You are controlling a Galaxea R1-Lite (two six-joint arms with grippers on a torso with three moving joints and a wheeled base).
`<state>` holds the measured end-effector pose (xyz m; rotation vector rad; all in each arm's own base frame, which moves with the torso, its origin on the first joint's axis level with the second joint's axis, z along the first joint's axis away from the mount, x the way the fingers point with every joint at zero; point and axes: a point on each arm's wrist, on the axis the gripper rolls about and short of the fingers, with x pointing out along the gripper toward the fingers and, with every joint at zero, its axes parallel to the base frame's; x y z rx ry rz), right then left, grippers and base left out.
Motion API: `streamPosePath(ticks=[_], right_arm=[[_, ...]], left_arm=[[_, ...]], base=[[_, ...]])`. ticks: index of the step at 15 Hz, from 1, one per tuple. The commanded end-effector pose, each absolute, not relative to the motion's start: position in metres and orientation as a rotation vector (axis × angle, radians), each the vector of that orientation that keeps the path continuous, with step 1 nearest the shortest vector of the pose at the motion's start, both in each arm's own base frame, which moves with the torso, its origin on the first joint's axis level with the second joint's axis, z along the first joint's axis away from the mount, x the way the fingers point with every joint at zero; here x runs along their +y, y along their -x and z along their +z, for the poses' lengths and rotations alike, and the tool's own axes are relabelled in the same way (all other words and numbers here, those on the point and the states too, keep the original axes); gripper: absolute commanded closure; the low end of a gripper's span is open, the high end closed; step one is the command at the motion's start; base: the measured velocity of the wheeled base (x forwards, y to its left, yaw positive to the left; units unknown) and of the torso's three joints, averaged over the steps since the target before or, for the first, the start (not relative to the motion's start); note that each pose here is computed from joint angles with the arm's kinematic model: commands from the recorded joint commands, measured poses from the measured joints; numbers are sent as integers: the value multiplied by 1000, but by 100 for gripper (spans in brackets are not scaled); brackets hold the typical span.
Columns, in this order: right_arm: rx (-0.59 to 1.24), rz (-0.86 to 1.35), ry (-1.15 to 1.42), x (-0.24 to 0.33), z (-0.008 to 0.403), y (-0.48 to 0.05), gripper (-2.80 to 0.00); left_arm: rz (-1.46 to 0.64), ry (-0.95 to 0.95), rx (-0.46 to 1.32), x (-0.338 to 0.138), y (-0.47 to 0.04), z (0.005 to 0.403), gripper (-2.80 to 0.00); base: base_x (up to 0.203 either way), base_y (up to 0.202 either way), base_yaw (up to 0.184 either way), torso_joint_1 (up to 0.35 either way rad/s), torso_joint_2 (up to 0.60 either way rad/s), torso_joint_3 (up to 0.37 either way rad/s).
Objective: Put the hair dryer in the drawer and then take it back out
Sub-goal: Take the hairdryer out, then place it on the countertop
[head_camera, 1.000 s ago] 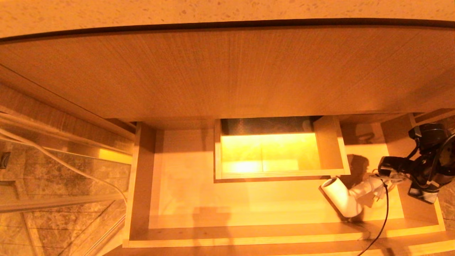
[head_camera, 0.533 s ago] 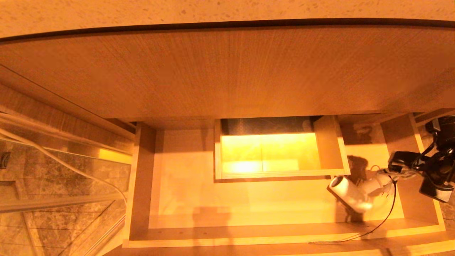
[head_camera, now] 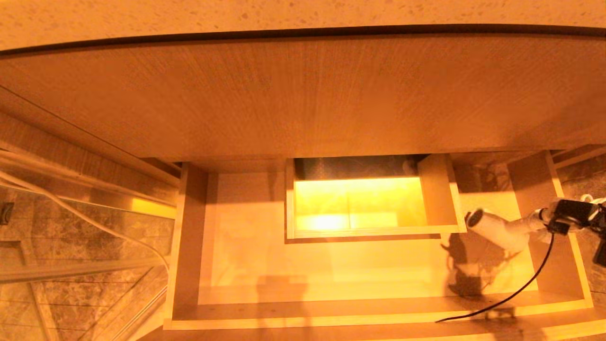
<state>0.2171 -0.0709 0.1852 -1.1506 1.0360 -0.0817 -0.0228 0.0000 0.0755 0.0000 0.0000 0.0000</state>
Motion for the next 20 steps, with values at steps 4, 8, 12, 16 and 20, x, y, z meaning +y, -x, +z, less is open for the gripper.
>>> streamPosePath(ticks=[4, 8, 12, 16, 20], right_arm=[[905, -174, 1217, -55, 221, -163, 0], [778, -267, 1261, -44, 248, -125, 0], [611, -390, 1271, -31, 278, -79, 0], [491, -468, 1273, -14, 297, -23, 0], [366, -553, 1310, -2, 315, 20, 0]], left_arm=[[0, 0, 0, 0, 23, 75, -280], [0, 0, 0, 0, 23, 75, -280], [0, 0, 0, 0, 23, 75, -280], [0, 0, 0, 0, 23, 75, -280], [0, 0, 0, 0, 23, 75, -280]], base=[[0, 0, 0, 0, 0, 0], [0, 0, 0, 0, 0, 0], [0, 0, 0, 0, 0, 0], [0, 0, 0, 0, 0, 0], [0, 0, 0, 0, 0, 0]])
